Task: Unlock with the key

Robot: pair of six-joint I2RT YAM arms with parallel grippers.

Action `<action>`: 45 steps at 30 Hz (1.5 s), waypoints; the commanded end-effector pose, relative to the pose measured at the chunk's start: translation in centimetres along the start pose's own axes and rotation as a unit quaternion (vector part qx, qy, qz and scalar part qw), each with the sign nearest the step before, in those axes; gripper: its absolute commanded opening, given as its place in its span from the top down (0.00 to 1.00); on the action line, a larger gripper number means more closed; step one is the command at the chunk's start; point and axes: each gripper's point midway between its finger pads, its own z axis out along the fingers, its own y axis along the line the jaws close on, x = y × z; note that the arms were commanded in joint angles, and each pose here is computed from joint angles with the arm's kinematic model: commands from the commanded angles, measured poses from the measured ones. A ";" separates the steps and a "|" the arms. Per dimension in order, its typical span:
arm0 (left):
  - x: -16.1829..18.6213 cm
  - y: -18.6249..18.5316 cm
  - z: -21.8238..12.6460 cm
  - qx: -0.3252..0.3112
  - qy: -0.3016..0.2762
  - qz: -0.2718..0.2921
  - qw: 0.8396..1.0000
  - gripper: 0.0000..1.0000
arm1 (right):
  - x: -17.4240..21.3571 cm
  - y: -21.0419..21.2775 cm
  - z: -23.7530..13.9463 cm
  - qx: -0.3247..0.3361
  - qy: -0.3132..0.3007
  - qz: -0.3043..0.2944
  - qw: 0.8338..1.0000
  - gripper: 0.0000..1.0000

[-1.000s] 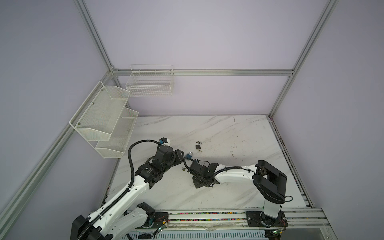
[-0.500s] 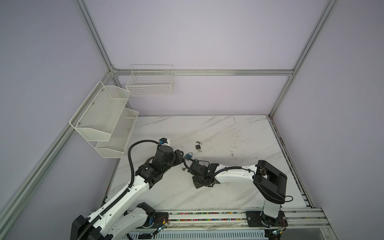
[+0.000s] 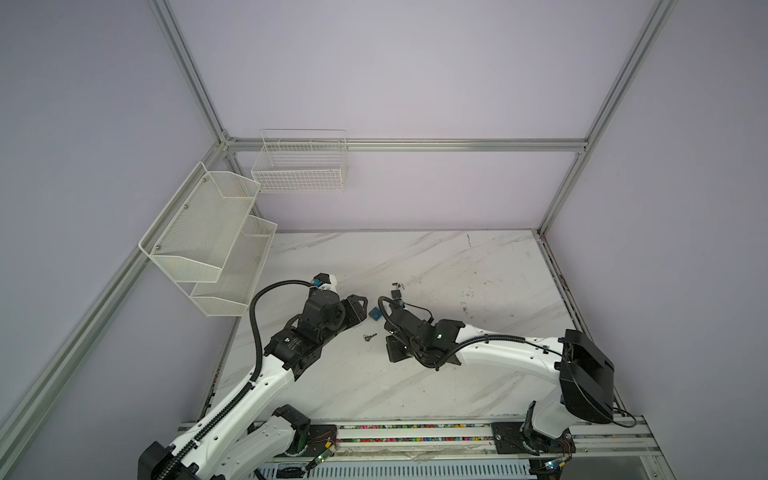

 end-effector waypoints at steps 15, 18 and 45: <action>-0.3 -4.9 0.0 0.180 0.017 -0.214 0.960 0.46 | -9.9 -2.9 -6.8 -0.060 -0.148 0.086 0.983 1.00; -0.5 -5.1 0.1 0.197 0.012 -0.241 0.950 0.46 | -10.8 -2.7 -7.2 -0.064 -0.161 0.079 0.982 1.00; 1.5 -9.9 0.1 0.325 -0.206 0.430 0.817 0.58 | -15.8 -1.0 -12.3 -0.120 -0.140 0.122 0.975 1.00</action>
